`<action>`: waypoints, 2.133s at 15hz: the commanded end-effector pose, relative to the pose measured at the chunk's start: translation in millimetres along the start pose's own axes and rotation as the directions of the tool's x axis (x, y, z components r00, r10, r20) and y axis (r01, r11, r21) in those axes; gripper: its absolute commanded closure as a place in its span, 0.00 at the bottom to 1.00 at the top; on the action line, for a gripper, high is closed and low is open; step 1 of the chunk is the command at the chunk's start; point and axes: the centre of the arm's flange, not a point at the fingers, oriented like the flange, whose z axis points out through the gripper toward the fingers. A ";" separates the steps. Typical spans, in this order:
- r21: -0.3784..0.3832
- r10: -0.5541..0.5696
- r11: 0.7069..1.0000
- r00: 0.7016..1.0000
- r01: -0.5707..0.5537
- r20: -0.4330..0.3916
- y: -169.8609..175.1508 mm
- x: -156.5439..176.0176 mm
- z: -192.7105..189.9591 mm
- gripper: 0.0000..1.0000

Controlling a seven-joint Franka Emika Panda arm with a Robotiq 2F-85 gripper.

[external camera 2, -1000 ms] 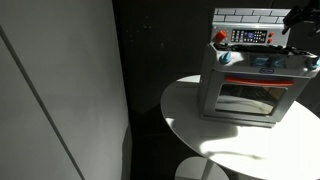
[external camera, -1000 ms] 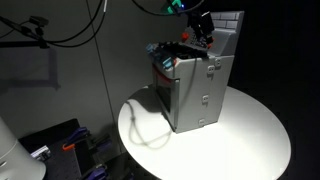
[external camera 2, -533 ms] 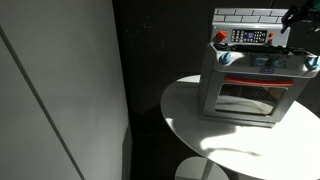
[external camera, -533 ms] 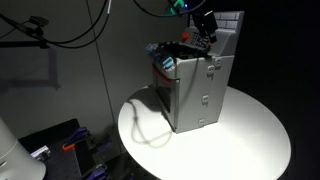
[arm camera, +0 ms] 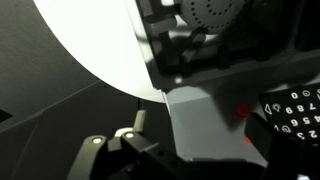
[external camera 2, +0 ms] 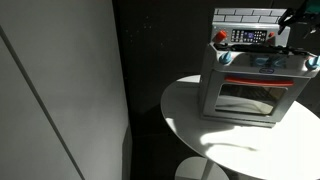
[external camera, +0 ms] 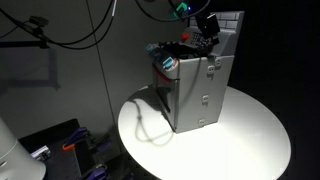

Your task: Press the top orange button on the microwave oven controlling panel of the stove

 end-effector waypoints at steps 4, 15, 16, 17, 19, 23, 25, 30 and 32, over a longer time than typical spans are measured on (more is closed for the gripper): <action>-0.013 0.015 1.000 1.000 -0.015 -0.017 -10.8 11.5 5.1 0.00; -0.010 0.014 1.000 1.000 -0.014 -0.024 -16.4 17.6 12.0 0.00; -0.012 0.014 1.000 1.000 -0.014 -0.024 -16.6 18.5 13.2 0.00; -0.013 0.014 1.000 1.000 -0.015 -0.023 -16.6 19.1 14.4 0.00; -0.015 0.014 1.000 1.000 -0.015 -0.023 -16.9 20.5 17.0 0.00; -0.021 0.018 1.000 0.999 -0.018 -0.040 -16.5 26.7 23.4 0.00; -0.023 0.022 0.999 0.999 -0.023 -0.042 -14.9 29.6 24.7 0.00; -0.003 0.003 1.000 1.000 -0.003 -0.015 -8.4 17.3 7.7 0.00; 0.006 -0.005 1.000 1.000 0.005 0.004 -4.8 12.8 0.7 0.00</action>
